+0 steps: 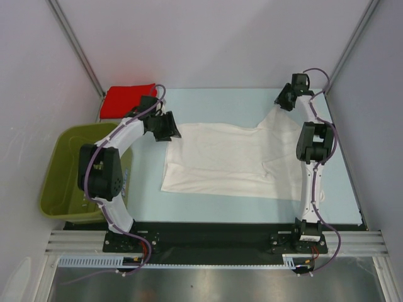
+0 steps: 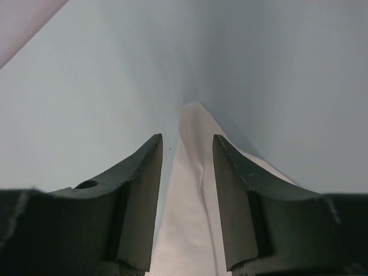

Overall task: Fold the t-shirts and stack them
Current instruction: Fold the tshirt

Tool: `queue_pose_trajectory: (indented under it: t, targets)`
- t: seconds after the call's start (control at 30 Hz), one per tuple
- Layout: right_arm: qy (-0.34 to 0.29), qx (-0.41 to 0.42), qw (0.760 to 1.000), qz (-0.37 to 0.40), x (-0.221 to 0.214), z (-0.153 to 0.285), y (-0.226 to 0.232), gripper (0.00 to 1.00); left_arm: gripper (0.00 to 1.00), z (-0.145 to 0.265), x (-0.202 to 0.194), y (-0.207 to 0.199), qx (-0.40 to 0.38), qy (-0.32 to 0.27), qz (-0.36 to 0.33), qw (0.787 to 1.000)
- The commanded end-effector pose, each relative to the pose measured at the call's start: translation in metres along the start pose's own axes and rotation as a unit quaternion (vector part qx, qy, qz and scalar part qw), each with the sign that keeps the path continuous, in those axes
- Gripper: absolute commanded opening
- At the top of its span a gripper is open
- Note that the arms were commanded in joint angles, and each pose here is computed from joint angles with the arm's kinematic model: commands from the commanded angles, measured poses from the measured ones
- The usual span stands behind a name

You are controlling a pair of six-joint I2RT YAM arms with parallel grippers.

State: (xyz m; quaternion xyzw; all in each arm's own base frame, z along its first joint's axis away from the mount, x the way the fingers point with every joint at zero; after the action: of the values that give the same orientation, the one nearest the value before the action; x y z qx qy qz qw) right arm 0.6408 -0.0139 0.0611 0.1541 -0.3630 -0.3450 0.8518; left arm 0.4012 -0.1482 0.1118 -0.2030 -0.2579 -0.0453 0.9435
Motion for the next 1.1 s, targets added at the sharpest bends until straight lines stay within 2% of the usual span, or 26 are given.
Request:
queue_pose_trajectory:
  t: [0.0,0.3,0.4,0.47,0.5,0.53,0.63,0.67,0.73,0.8,0.83,1.0,1.07]
  targets:
    - [-0.029,0.032,0.999,0.018,0.014,-0.001,0.024,0.45,0.55,0.003,0.013,-0.01,-0.018,-0.012,-0.015,1.0]
    - [-0.036,0.019,0.999,0.028,0.013,-0.018,0.014,0.41,0.55,0.004,0.016,-0.01,-0.015,-0.013,-0.01,1.0]
    - [-0.037,0.024,0.999,0.027,0.014,-0.023,0.014,0.3,0.56,0.003,0.017,-0.007,-0.005,-0.011,-0.012,1.0]
    - [-0.031,0.028,0.999,0.028,0.013,-0.023,0.016,0.15,0.56,0.002,0.021,-0.004,0.003,-0.012,-0.014,1.0]
    - [-0.033,0.032,0.999,0.028,0.016,-0.02,0.021,0.03,0.58,0.002,0.022,-0.004,0.006,-0.011,-0.015,1.0]
    - [-0.034,0.031,0.999,0.027,0.017,-0.016,0.023,0.0,0.58,0.002,0.025,-0.004,0.007,-0.013,-0.019,1.0]
    - [-0.035,0.024,0.999,0.015,0.026,0.009,0.033,0.0,0.61,-0.001,0.042,0.0,0.013,-0.017,-0.023,1.0]
    - [-0.037,0.02,0.999,0.013,0.029,0.017,0.034,0.0,0.61,0.002,0.058,-0.001,0.012,-0.03,-0.026,0.999]
    - [-0.051,0.019,0.998,-0.002,0.044,0.05,0.046,0.0,0.61,-0.012,0.058,0.008,0.017,-0.006,-0.019,1.0]
    - [-0.046,0.008,0.999,-0.008,0.042,0.067,0.044,0.0,0.61,-0.01,0.077,0.009,0.017,-0.022,-0.017,0.999]
    - [-0.048,0.009,0.999,-0.014,0.048,0.092,0.05,0.0,0.61,-0.015,0.078,0.011,0.015,-0.018,-0.011,1.0]
    - [-0.028,-0.03,0.998,-0.057,0.037,0.137,0.024,0.0,0.6,-0.013,0.096,0.011,0.013,-0.037,-0.01,0.999]
    - [-0.021,-0.016,0.996,-0.083,0.034,0.164,0.025,0.0,0.6,-0.017,0.093,0.014,0.016,-0.031,-0.005,0.999]
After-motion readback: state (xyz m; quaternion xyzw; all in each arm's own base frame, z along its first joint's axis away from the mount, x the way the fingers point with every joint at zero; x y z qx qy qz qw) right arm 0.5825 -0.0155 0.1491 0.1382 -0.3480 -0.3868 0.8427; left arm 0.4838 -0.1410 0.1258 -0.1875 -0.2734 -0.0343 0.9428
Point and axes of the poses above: each gripper's point midway between its finger pads, its own z axis back along the fingers, its own y axis along the line the jaws close on, x = y × z, the point moved 1 cm from there along z, back along the fingers, and after that the axes turned 12 degrees about -z, right-handed, at the moved point
